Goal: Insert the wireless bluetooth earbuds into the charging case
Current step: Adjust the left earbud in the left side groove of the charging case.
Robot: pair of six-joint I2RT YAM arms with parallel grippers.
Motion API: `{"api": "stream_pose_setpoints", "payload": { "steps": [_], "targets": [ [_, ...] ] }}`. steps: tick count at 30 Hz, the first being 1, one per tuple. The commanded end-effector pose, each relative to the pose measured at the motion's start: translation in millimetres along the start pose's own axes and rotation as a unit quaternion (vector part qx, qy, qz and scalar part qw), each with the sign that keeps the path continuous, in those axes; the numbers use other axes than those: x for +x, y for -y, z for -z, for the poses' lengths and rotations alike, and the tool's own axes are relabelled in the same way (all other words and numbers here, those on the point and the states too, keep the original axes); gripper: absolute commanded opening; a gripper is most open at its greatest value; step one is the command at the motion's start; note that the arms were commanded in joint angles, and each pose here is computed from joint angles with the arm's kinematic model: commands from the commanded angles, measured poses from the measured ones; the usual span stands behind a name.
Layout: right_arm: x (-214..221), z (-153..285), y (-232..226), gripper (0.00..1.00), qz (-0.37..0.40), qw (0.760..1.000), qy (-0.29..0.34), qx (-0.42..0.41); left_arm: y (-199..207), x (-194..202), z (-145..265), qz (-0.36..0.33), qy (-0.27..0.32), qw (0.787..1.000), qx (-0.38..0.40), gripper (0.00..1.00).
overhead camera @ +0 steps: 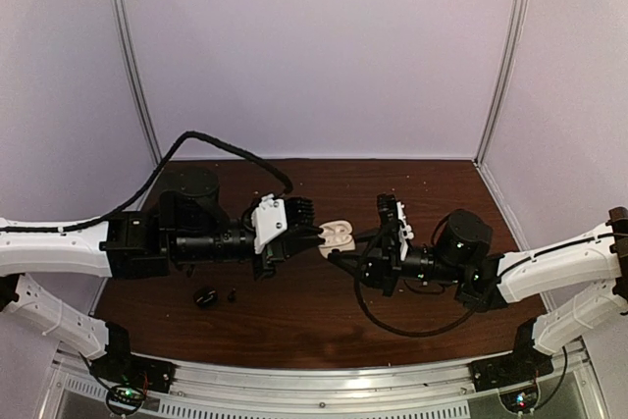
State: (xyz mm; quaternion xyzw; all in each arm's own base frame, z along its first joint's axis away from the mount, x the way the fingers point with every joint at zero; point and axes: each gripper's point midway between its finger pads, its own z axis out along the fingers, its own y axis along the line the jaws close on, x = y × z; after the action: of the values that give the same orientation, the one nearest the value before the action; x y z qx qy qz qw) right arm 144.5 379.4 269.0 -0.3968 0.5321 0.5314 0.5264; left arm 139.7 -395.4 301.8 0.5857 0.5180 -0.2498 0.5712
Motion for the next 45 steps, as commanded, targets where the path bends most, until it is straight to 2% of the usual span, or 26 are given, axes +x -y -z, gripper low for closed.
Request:
{"api": "stream_pose_setpoints", "payload": {
  "steps": [1,4,9,17,22,26,28,34,45],
  "targets": [
    [-21.5,1.4,-11.0,0.00,0.028,0.999,0.030,-0.015,-5.7,-14.1,-0.2,0.005,0.015,1.000,-0.007,0.13],
    [-22.8,4.0,-10.2,0.00,0.035,0.999,0.032,-0.009,-5.2,-16.3,4.1,0.004,0.018,1.000,-0.004,0.14],
    [-18.5,7.8,-5.4,0.00,0.059,0.998,0.023,0.009,-5.2,-30.4,20.5,0.008,0.049,0.999,-0.001,0.21],
    [-10.0,21.6,-5.0,0.00,0.129,0.991,0.014,0.023,-9.0,-28.2,24.5,0.039,0.049,0.998,-0.013,0.24],
    [-8.4,28.7,-2.2,0.00,0.169,0.985,0.005,0.039,-1.6,-36.8,22.1,0.053,0.070,0.996,0.012,0.24],
    [-11.3,33.8,2.7,0.00,0.194,0.979,0.006,0.060,8.8,-31.8,10.6,0.057,0.061,0.996,0.040,0.23],
    [-14.0,36.2,3.4,0.00,0.204,0.977,0.010,0.066,8.1,-31.0,6.6,0.065,0.062,0.995,0.037,0.27],
    [-15.3,38.7,0.2,0.00,0.224,0.972,0.010,0.066,-7.7,-34.9,3.8,0.120,0.085,0.989,-0.005,0.46],
    [-16.6,38.3,-11.9,0.00,0.261,0.963,0.013,0.068,-8.5,-29.8,-16.7,0.202,0.073,0.977,0.007,0.55]
  ]
}}
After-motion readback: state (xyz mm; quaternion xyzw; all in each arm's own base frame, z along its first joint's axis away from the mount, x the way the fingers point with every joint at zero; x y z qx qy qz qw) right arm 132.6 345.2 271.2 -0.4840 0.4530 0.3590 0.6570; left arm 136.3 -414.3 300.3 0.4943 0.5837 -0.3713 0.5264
